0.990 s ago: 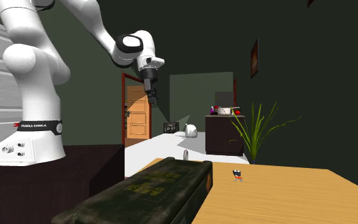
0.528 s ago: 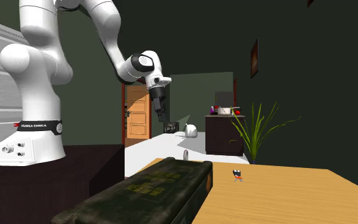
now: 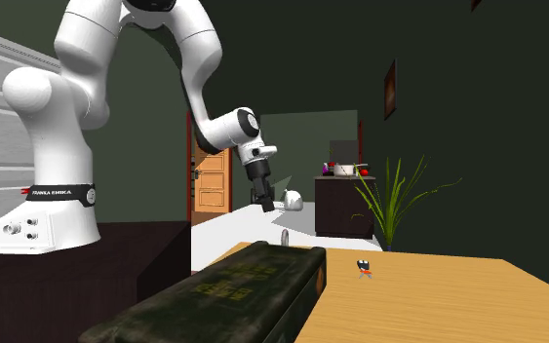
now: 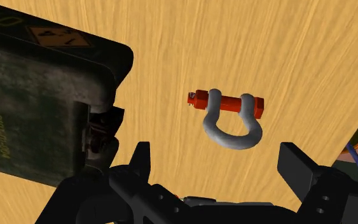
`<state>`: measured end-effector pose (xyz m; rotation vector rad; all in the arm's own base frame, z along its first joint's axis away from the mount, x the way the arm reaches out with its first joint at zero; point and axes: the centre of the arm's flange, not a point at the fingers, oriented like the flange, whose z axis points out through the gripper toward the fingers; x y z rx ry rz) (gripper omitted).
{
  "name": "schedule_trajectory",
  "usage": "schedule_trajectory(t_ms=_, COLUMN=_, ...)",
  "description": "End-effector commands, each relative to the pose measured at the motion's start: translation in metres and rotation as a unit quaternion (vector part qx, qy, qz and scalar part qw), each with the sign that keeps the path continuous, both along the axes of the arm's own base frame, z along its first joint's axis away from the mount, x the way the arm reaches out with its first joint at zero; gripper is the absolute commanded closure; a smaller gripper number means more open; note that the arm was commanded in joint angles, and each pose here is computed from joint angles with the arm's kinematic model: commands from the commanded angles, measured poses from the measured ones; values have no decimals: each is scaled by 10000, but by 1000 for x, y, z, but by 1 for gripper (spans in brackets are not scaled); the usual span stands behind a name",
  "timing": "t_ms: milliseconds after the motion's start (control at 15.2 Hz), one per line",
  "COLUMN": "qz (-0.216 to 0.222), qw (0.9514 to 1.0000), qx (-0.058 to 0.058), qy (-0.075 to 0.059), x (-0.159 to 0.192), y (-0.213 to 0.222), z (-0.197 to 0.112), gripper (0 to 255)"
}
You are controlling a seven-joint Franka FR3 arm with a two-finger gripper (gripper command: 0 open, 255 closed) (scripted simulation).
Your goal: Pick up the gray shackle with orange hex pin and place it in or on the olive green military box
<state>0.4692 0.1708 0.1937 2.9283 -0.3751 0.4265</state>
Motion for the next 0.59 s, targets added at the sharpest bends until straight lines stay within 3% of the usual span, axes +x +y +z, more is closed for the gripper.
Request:
schedule_trajectory(t_ms=0, qz=-50, qw=9999, qx=-25, qy=-107, x=16, y=8, z=-22, gripper=0)
schedule_trajectory(t_ms=198, qz=-121, qw=9996, qx=-49, qy=-247, x=38, y=20, z=-52, gripper=0)
schedule_trajectory(t_ms=528, qz=-123, qw=9996, qx=-50, qy=-251, x=45, y=16, z=-72, gripper=0)
